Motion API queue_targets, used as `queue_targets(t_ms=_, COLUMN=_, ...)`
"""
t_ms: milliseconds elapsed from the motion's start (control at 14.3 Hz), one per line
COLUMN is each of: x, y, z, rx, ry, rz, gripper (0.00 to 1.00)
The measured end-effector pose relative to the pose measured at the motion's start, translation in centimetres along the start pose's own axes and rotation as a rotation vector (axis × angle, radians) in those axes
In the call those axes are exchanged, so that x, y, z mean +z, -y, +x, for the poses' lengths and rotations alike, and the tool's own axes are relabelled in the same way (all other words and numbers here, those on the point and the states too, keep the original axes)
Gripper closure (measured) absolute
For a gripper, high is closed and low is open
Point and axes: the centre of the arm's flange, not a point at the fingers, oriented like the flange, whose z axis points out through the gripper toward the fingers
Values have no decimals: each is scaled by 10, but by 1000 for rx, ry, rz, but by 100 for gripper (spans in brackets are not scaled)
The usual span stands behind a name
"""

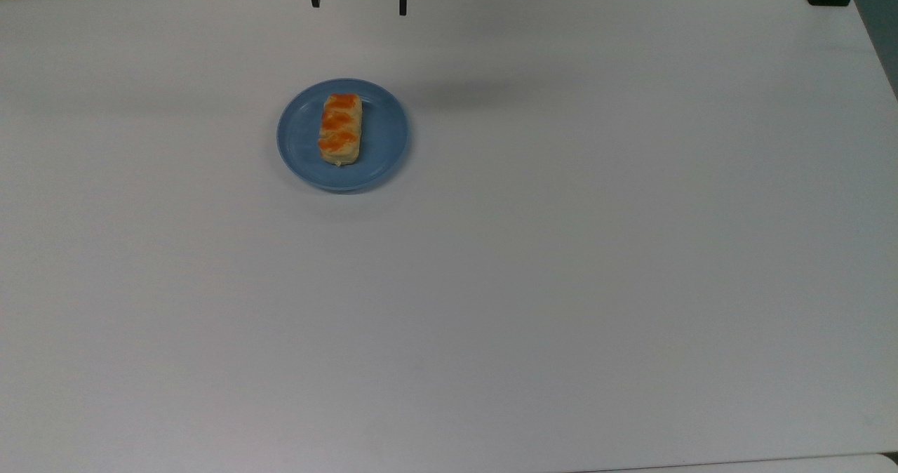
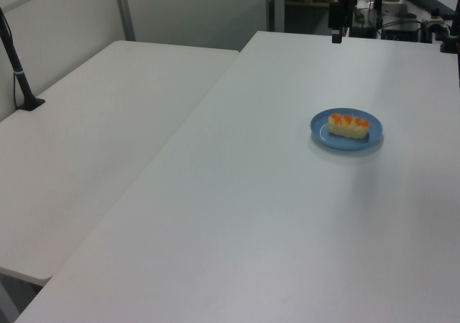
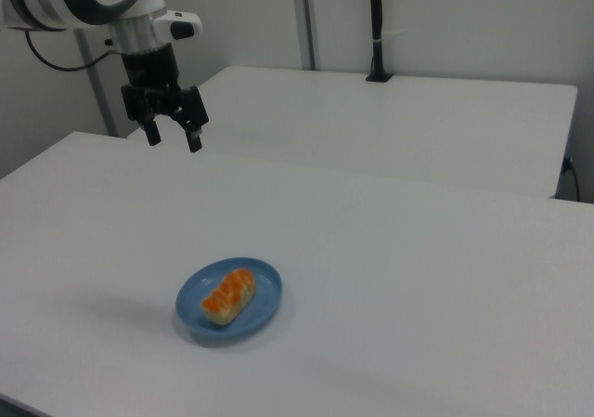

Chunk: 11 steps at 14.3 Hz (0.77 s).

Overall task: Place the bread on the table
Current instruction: 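Move the open gripper toward the bread on the blue plate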

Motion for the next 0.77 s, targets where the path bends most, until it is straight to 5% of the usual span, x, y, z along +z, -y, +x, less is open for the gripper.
queue_targets(t_ms=419, x=89, y=-43, z=7, rx=20, ry=79, rz=1, gripper=0)
queue_targets(t_ms=768, x=78, y=-41, z=5, rx=16, ry=58, rz=2, gripper=0)
